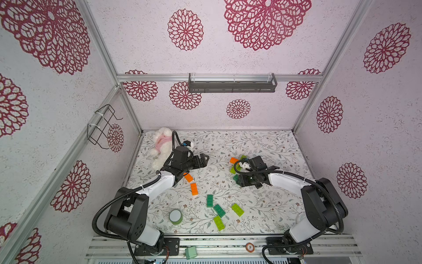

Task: Assemble a small pinwheel with lego
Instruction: Pick up the lego brick from the center of the board.

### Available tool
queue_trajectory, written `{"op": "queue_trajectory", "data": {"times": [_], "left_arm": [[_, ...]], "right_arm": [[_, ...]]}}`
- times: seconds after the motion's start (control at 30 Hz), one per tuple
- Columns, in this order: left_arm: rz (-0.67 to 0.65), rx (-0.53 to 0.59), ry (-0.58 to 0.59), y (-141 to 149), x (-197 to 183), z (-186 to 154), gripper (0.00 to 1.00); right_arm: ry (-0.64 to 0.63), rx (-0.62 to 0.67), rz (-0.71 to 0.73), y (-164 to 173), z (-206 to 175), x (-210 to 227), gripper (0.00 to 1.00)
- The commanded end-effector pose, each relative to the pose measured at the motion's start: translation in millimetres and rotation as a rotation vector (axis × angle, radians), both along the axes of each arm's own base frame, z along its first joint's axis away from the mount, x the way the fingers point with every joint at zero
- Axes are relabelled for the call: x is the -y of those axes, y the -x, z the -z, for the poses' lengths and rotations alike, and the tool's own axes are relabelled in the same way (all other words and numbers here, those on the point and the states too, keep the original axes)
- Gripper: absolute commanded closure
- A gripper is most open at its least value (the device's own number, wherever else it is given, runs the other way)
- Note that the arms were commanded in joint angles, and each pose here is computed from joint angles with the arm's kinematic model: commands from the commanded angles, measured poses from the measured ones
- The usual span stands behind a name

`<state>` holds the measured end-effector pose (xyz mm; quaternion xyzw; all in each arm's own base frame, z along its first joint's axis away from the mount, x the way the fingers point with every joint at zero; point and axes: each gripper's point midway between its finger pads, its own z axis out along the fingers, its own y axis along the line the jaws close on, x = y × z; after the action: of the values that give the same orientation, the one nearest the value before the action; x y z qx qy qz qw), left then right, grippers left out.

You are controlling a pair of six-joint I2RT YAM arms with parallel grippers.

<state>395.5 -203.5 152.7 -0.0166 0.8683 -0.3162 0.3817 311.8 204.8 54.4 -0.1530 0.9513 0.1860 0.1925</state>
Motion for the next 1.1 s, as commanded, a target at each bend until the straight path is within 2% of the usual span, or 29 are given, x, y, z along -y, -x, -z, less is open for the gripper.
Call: {"op": "queue_trajectory", "data": {"times": [0.0, 0.1, 0.17, 0.43, 0.6, 0.77, 1.0, 1.07], "left_arm": [[-0.011, 0.020, 0.021, 4.4, 6.0, -12.9, 0.03], [-0.052, 0.013, 0.024, 1.9, -1.9, -15.7, 0.03], [-0.039, -0.034, 0.033, 1.8, -1.9, -15.6, 0.03], [-0.049, -0.055, 0.011, -4.2, -4.0, -6.6, 0.03], [-0.059, -0.062, 0.011, -5.7, -4.9, -3.9, 0.03], [-0.076, -0.052, -0.002, -8.3, -9.8, -6.3, 0.03], [-0.085, -0.057, -0.010, -9.0, -12.6, -4.1, 0.03], [-0.087, -0.060, -0.011, -9.0, -13.1, -2.4, 0.03]], "right_arm": [[0.121, 0.053, -0.013, -13.5, 1.1, 10.8, 0.49], [0.170, 0.048, -0.021, -12.9, 10.1, 11.9, 0.49], [0.195, 0.056, -0.031, -11.9, 12.4, 12.3, 0.49], [0.136, 0.030, -0.086, 0.2, 16.9, -3.5, 0.46], [0.200, 0.036, -0.059, -1.5, 23.1, 6.5, 0.51], [0.257, 0.035, -0.054, -1.7, 28.2, 12.2, 0.52], [0.243, 0.044, -0.069, -1.3, 30.2, 6.4, 0.55], [0.238, 0.053, -0.075, -1.0, 29.5, 4.9, 0.59]]}}
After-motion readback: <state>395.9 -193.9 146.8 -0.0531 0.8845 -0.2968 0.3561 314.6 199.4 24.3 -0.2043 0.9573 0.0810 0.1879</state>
